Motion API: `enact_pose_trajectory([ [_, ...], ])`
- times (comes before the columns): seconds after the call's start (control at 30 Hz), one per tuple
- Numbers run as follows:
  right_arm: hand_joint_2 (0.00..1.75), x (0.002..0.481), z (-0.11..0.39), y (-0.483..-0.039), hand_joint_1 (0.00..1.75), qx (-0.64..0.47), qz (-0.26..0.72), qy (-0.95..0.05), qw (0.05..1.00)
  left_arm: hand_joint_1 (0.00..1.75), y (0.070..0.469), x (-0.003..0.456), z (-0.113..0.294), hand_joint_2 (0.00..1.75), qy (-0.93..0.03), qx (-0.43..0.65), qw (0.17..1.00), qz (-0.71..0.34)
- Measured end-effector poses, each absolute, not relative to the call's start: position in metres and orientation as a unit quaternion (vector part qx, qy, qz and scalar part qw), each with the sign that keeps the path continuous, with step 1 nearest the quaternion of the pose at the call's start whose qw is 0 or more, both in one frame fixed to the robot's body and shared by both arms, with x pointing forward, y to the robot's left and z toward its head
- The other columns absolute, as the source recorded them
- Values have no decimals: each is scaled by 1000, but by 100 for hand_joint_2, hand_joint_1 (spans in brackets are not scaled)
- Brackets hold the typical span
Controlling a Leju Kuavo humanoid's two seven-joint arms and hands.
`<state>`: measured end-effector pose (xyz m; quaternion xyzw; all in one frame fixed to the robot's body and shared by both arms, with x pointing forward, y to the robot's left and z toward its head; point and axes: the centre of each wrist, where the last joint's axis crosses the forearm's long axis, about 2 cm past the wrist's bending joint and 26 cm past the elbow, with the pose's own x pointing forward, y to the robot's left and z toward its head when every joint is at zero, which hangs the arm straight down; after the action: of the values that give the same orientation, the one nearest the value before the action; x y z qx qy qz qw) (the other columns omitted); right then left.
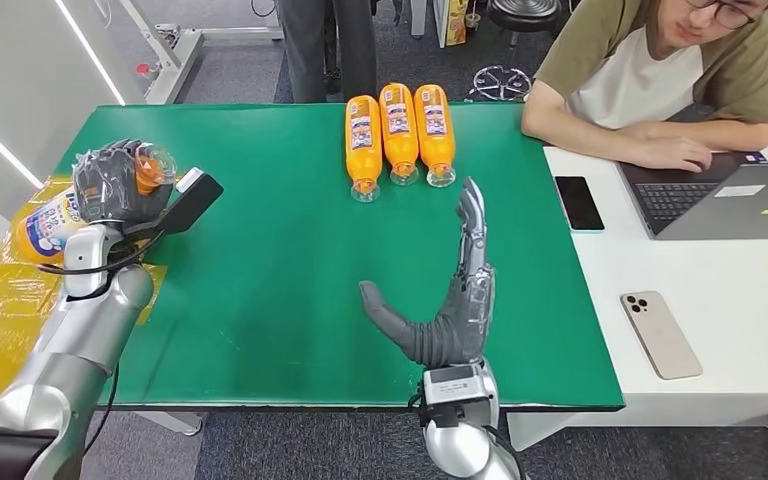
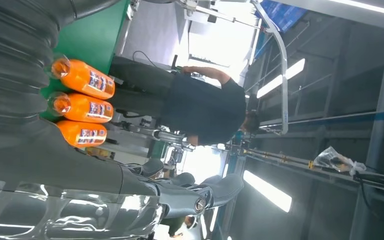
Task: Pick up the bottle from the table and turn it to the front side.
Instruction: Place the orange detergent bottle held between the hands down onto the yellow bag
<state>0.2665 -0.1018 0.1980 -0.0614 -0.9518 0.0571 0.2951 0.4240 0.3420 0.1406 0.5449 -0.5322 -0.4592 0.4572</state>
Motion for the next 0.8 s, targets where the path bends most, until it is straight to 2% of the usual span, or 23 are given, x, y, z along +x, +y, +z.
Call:
enact_pose_trajectory([
  [0.33,175,262,202,-99,0,-59,48,-954,290,175,362,404,103,175,-400,519,442,-612],
  [0.8,175,244,187,-103,0,-67,46,-950,303,175,381,334,30,175,-372,415,456,-694],
])
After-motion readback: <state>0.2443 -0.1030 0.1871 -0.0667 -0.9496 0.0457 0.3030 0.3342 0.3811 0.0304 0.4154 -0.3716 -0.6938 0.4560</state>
